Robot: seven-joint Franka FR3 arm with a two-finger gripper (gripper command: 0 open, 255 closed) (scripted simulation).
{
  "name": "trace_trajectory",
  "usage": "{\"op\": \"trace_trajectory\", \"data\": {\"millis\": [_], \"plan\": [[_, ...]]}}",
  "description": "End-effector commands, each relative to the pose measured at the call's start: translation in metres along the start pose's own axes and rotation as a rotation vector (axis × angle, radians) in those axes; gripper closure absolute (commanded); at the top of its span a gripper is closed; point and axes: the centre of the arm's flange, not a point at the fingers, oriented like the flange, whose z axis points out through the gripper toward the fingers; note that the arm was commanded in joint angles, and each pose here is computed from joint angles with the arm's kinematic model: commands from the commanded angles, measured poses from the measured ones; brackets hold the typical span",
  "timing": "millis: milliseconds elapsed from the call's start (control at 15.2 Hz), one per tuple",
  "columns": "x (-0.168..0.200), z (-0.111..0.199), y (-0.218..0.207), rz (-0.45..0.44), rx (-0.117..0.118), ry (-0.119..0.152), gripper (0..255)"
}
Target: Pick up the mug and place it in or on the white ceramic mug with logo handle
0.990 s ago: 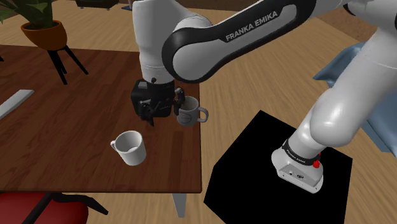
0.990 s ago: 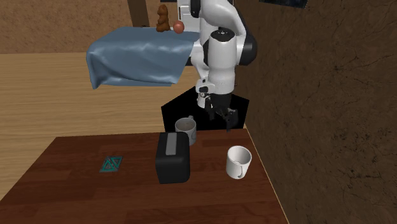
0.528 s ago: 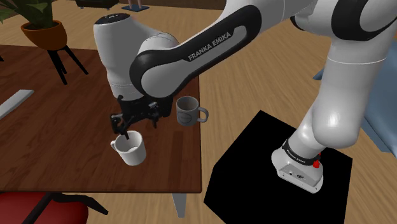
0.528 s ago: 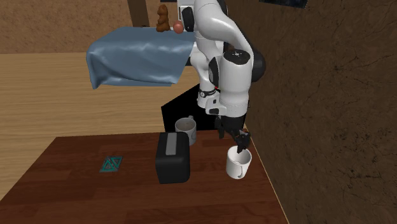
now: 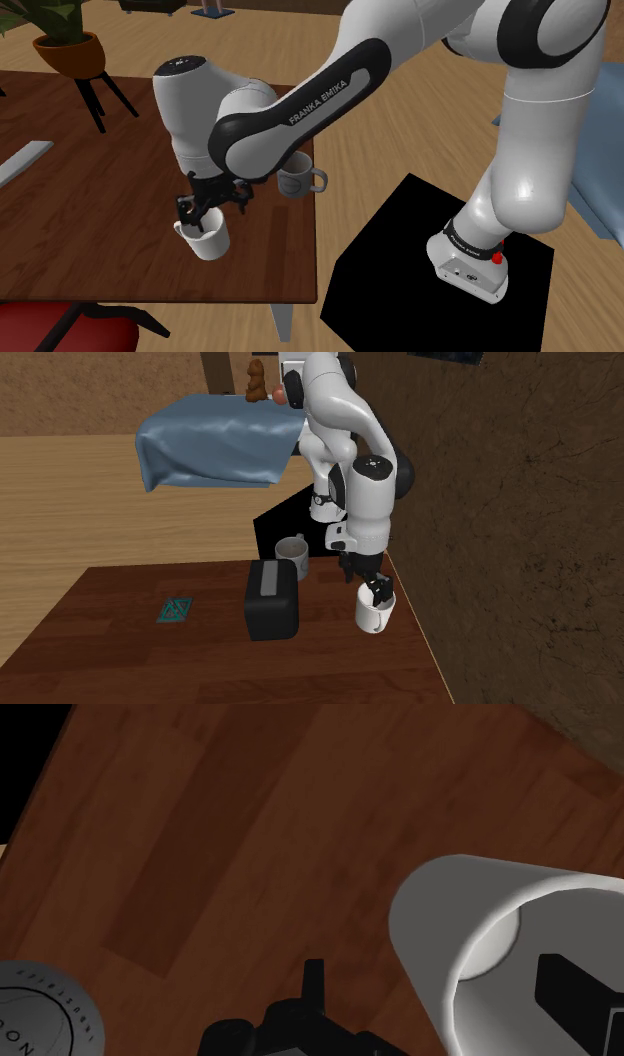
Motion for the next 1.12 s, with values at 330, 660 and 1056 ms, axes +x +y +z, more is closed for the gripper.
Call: {"op": "trace_trajectory", "data": {"millis": [330,660,1056], "plan": [[0.0003,0.003,0.0002,0.0,0.001,0.001,0],[0.0003,0.003,0.0002,0.0,0.001,0.001,255],[0.0003,0.003,0.0002,0.0,0.001,0.001,255]]}}
